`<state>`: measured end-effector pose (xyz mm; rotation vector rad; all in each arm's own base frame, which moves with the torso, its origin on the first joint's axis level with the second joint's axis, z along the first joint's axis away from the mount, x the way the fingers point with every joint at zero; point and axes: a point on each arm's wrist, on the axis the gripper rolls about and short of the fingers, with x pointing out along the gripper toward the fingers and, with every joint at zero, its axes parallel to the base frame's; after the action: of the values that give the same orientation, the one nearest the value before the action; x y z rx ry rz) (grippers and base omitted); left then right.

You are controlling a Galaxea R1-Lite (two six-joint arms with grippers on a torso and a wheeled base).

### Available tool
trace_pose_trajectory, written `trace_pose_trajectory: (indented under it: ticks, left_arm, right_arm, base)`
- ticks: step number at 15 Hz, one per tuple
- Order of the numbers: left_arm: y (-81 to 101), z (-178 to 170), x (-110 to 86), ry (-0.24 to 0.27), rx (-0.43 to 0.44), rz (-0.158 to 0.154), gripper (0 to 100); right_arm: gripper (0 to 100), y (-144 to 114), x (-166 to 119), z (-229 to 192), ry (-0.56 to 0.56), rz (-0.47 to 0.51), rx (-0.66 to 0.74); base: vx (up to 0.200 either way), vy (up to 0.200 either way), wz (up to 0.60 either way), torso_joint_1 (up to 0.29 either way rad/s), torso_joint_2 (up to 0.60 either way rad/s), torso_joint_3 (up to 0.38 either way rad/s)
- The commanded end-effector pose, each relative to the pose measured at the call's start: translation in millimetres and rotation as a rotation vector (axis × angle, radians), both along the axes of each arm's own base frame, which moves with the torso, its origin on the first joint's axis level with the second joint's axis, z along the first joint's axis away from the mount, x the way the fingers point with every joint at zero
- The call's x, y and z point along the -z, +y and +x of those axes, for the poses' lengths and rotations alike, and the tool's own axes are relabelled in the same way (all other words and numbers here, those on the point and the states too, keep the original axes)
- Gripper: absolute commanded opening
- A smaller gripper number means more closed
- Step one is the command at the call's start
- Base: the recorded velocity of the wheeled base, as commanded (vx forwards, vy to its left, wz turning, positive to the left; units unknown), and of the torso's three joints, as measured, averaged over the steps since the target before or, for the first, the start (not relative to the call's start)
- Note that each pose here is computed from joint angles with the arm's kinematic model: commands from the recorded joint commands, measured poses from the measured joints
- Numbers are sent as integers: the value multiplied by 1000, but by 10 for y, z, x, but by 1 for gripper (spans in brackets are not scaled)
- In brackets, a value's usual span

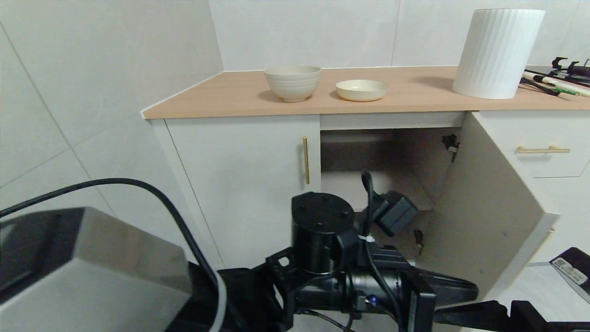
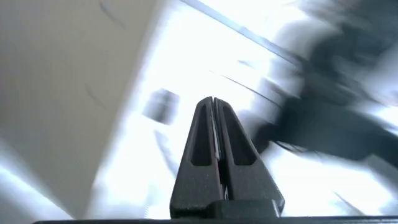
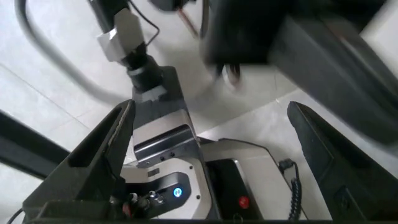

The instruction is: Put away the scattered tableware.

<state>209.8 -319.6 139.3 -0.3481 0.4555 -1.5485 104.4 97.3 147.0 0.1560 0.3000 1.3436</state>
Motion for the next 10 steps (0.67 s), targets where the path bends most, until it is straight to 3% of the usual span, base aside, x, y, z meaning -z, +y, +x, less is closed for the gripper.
trace_pose_trajectory:
  ticks: [1,4,6,8,9,10]
  left_arm:
    - [368,199,-184,-10,-160,-28,0]
    - [657,439,-135,-72,-349,-7,0]
    - [848,543,-28,-185,-520,59,0]
    - [955,574,45,-230,-721,129,0]
    - [1048,577,2,-243,-831,137,0]
    - [1184,556,-93,-251,-867,124,0]
  right_arm:
    - [100,-15,-20,-22,-11,9,0]
    - [100,19,10,30,10,-8,11]
    - [100,77,-31,217,7,-24,157]
    - [100,165,-45,407,1,-55,323]
    - [100,229,-29,536,3,-83,427]
    - [100,272,-25,617,5,-100,480]
  base:
    - [0,0,0,0,0,0]
    - [0,0,0,0,0,0]
    - [0,0,0,0,0,0]
    - [0,0,0,0,0,0]
    - [0,0,0,0,0,0]
    - [0,0,0,0,0,0]
